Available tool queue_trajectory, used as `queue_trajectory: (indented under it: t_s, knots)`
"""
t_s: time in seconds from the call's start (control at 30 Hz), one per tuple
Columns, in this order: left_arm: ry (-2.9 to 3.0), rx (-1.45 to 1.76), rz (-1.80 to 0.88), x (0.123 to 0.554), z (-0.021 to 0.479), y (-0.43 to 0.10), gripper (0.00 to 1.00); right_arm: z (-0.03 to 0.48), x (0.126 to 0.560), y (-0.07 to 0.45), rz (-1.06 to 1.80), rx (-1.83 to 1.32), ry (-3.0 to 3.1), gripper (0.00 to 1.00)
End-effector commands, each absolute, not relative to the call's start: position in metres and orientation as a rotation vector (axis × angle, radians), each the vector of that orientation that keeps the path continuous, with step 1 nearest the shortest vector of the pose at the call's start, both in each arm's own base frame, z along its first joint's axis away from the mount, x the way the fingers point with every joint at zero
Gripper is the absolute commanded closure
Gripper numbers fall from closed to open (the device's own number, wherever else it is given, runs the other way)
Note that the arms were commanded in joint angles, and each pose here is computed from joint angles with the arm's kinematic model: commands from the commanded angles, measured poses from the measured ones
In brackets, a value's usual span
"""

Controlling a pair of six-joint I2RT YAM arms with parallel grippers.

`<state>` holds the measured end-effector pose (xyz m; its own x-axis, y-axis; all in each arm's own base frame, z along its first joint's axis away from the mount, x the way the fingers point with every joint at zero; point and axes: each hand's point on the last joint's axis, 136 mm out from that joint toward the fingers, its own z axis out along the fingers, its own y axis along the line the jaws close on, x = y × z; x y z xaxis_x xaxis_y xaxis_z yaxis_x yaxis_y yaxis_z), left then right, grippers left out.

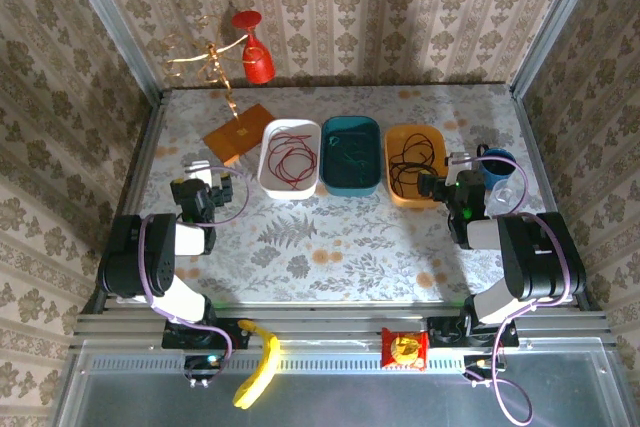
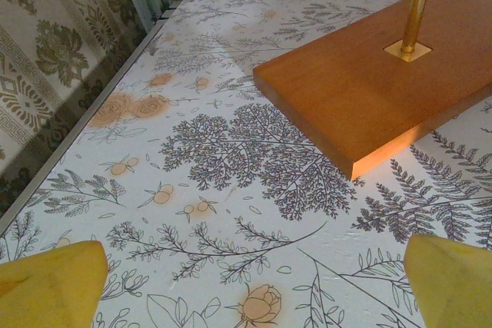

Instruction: Untangle the cables

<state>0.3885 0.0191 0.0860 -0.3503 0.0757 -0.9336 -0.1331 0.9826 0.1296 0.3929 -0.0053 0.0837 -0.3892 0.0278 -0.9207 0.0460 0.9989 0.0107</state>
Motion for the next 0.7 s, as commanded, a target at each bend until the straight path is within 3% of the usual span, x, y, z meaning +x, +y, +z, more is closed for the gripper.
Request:
queue_trajectory:
  t_s: [0.0,0.67]
  knots:
    - [1.869,-0.035,0.211,0.3954,0.0997,0.0192,0.0,0.097,0.4006,-0.003,-0.011,0.047,1.929,0.0]
    - [1.871,-0.035,0.209,0.3956,0.0994,0.0189,0.0,0.0968,0.4014,-0.0042,0.031,0.045,1.929,0.0]
